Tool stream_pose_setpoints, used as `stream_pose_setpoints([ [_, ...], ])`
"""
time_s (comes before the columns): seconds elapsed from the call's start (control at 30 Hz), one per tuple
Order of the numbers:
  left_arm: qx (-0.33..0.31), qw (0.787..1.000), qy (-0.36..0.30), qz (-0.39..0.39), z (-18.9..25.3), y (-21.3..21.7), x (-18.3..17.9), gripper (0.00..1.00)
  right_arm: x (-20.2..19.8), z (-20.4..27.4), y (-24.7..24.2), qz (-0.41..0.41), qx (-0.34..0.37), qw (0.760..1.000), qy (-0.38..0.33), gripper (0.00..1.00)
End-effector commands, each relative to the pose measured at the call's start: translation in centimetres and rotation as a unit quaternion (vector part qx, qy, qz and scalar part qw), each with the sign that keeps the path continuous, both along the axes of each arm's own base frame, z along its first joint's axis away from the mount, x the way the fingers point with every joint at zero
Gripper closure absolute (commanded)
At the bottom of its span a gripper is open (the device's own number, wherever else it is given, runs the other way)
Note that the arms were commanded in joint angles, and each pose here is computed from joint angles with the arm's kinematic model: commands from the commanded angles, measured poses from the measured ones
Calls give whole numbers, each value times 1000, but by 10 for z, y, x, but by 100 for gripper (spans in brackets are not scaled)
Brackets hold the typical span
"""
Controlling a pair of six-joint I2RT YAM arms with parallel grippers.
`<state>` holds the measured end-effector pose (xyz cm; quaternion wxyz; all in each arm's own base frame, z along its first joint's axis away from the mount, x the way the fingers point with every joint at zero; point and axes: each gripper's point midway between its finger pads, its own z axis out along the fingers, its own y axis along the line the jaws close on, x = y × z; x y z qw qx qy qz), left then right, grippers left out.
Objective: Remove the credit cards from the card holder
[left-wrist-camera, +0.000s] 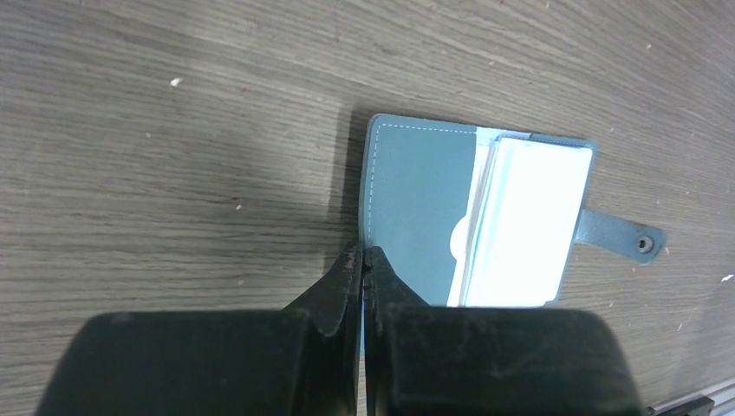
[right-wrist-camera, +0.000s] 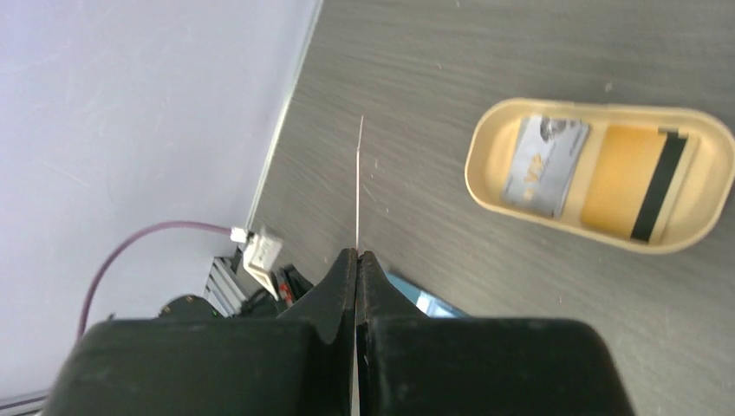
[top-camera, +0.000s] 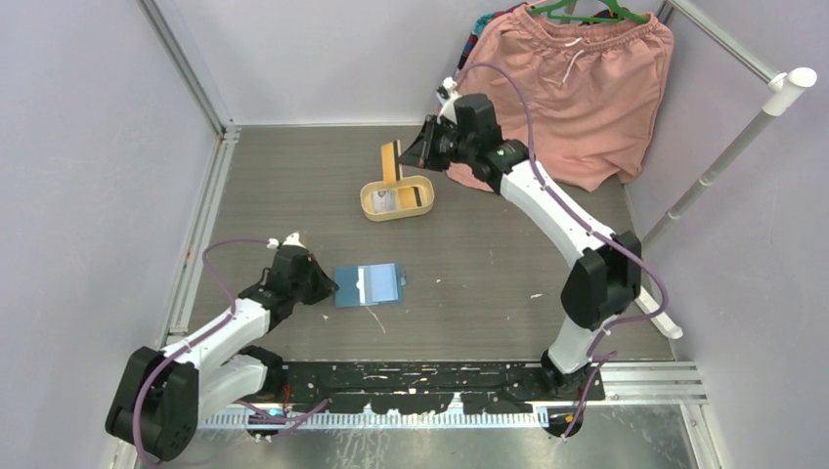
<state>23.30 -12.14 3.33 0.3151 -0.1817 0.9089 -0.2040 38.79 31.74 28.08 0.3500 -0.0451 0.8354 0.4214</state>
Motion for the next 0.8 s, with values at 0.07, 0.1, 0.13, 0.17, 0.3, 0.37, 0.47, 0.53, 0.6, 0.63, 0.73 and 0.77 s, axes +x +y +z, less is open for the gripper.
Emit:
stream_pose_setpoints([
  [0.07,-10,1000,-23,13,1,0,8,100,28,0,12,38,5,999,9,99],
  [0.1,-10,1000,-23,12,0,0,7,100,33,-3,14,38,4,999,10,99],
  [0.13,-9,1000,-23,12,0,1,7,100,38,-5,16,38,3,999,9,99],
  [0.17,-9,1000,-23,11,0,0,7,100,43,-9,17,37,3,999,13,99],
  [0.3,-7,1000,-21,11,-2,1,7,100,65,-28,19,31,-6,999,28,99],
  [0.37,-6,1000,-21,10,-2,1,7,100,74,-38,19,29,-12,999,38,99],
  [0.47,-1,1000,-18,9,-4,2,7,100,84,-54,17,22,-22,998,50,99],
  [0.53,3,1000,-16,10,-6,3,7,100,89,-67,15,16,-27,998,58,99],
  [0.6,5,1000,-15,12,-7,4,7,100,92,-80,12,12,-30,997,68,99],
  [0.63,4,1000,-14,12,-8,3,7,100,93,-85,11,11,-32,997,73,99],
  [0.73,4,1000,-8,12,-11,3,7,100,95,-101,7,7,-38,996,86,99],
  [0.77,4,1000,-7,12,-12,2,7,100,95,-106,5,7,-40,995,89,99],
])
